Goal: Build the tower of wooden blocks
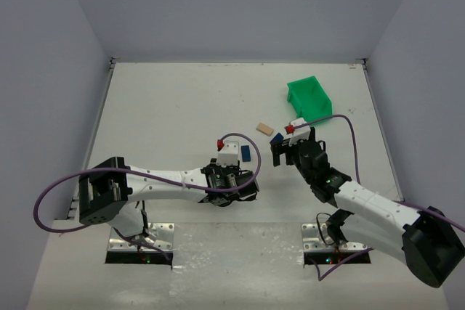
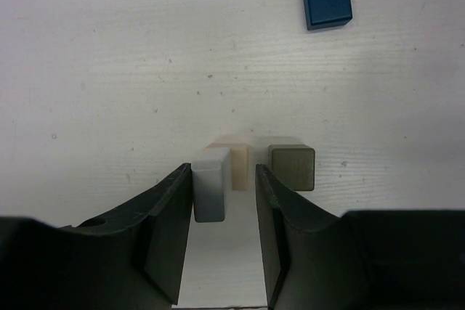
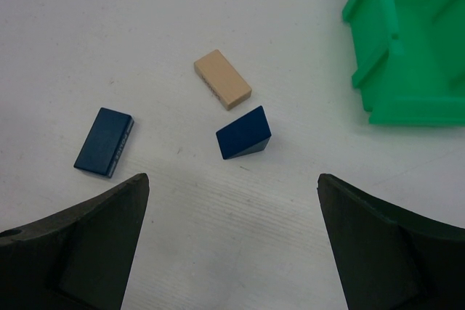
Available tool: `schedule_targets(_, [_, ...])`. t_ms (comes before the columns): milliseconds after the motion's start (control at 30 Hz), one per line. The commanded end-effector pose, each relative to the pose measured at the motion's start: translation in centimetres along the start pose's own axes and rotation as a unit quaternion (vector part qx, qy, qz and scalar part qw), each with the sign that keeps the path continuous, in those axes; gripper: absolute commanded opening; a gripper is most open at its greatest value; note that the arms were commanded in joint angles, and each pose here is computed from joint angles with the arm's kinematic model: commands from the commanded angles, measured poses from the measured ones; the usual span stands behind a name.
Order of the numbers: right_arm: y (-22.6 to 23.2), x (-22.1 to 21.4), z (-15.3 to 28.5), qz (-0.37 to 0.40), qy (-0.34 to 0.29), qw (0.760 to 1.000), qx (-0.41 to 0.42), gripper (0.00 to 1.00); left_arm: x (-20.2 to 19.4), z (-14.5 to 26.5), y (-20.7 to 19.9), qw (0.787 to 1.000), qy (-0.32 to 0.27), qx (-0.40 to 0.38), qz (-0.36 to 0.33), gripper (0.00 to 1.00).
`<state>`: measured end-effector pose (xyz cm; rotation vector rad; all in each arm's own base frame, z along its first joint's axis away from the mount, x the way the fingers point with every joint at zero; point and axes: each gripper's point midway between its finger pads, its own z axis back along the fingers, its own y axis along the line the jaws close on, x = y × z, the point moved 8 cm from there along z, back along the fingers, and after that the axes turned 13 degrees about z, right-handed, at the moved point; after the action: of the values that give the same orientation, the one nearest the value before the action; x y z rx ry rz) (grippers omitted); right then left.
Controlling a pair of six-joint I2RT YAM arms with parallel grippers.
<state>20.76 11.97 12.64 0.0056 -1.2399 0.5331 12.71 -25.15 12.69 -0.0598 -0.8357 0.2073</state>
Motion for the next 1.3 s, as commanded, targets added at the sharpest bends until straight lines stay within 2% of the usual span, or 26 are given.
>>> schedule_targets(0, [-0.5,2.0,-0.4,-0.009,-0.024,1.0,-0.015,0.99,0.8,0.8,-0.3,1.0,-0.016,-0.021,0.017,0.37])
schedule_targets(367, [-0.4,1.9,-0.5,-0.008,-0.022,1.0,-0.013,0.99,1.0,1.0,-0.1,0.999,-0.019,-0.018,0.024,0.38])
schedule_targets(500, [-0.4,2.1,-0.5,-0.007,-0.023,1.0,-0.011,0.99,2.1,1.9,-0.2,0.999,-0.027,-0.031,0.03,0.43])
schedule_targets(767, [-0.1,2.1,-0.4,-0.008,-0.028,1.0,0.005,0.99,4.0,4.1,-0.2,0.997,-0.018,-0.077,0.025,0.73])
schedule_targets(800, [-0.1,2.2,-0.4,-0.008,-0.028,1.0,0.007,0.99,4.3,4.3,-0.4,0.996,-0.022,-0.086,0.028,0.79])
schedule_targets(867, [0.1,2.3,-0.4,-0.008,-0.031,0.999,0.016,0.99,5.3,4.9,-0.9,0.994,-0.037,-0.103,0.029,0.98])
schedule_targets(1033, [0.5,2.8,-0.5,-0.013,-0.026,0.999,0.037,0.99,8.0,5.5,-2.0,0.988,-0.079,-0.121,0.055,1.0])
schedule_targets(1100, [0.9,3.1,-0.9,-0.019,-0.018,0.998,0.056,0.99,10.2,5.2,-2.0,0.984,-0.097,-0.125,0.075,1.0])
schedule_targets(1233, [2.1,3.8,-2.4,-0.041,0.003,0.996,0.085,0.99,14.3,3.4,-0.5,0.971,-0.113,-0.152,0.144,1.0])
schedule_targets(1267, [2.3,4.1,-2.9,-0.049,0.01,0.995,0.088,0.99,15.6,3.2,0.0,0.964,-0.132,-0.157,0.169,1.0])
